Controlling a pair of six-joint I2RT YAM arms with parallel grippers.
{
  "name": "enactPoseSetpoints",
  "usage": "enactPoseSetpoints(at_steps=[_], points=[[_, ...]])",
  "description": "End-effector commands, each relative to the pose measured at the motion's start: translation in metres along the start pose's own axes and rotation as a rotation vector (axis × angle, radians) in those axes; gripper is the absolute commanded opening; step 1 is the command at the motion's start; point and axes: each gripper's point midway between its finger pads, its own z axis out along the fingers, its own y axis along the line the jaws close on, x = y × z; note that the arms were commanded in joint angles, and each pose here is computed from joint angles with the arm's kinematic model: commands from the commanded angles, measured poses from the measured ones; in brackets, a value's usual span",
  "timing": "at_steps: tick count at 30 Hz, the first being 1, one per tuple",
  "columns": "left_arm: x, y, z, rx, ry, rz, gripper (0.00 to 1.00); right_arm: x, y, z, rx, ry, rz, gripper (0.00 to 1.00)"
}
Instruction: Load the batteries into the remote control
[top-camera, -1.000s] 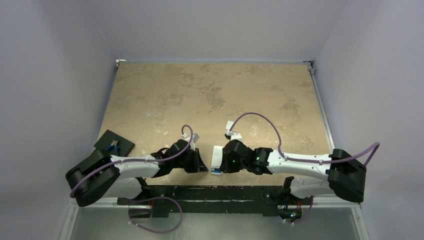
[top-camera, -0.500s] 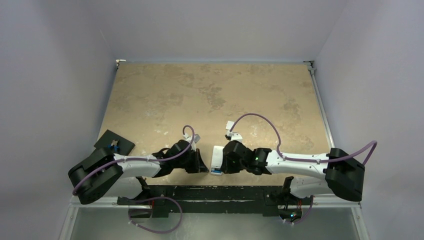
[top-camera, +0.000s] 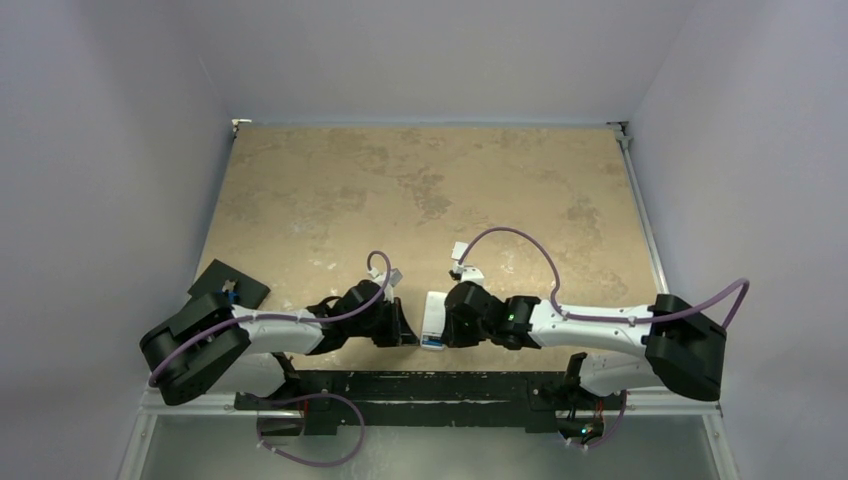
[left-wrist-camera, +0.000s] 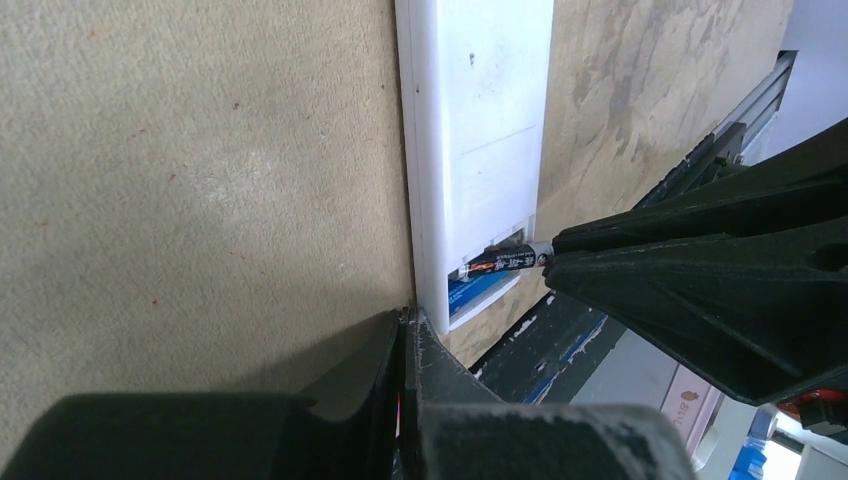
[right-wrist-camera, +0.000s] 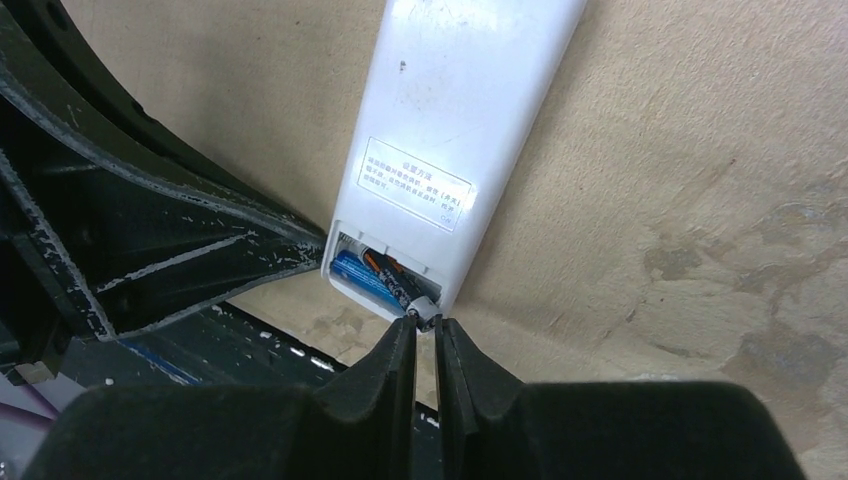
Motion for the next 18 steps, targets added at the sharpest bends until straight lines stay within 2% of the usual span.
enactPoseSetpoints(at_steps=[1,18], points=[[-0.0060,-0.0110,0.0033,0.025,-0.014,0.012,0.00,-0.0091,0.0050,0.0040,-0.004,-0.035,0.010,0.19],[-0.0071,-0.0152,0.0061,0.027,-0.011,0.018,0.00,-0.0120,0.0113,0.0082,-0.014,-0.032,-0.025,0.13]])
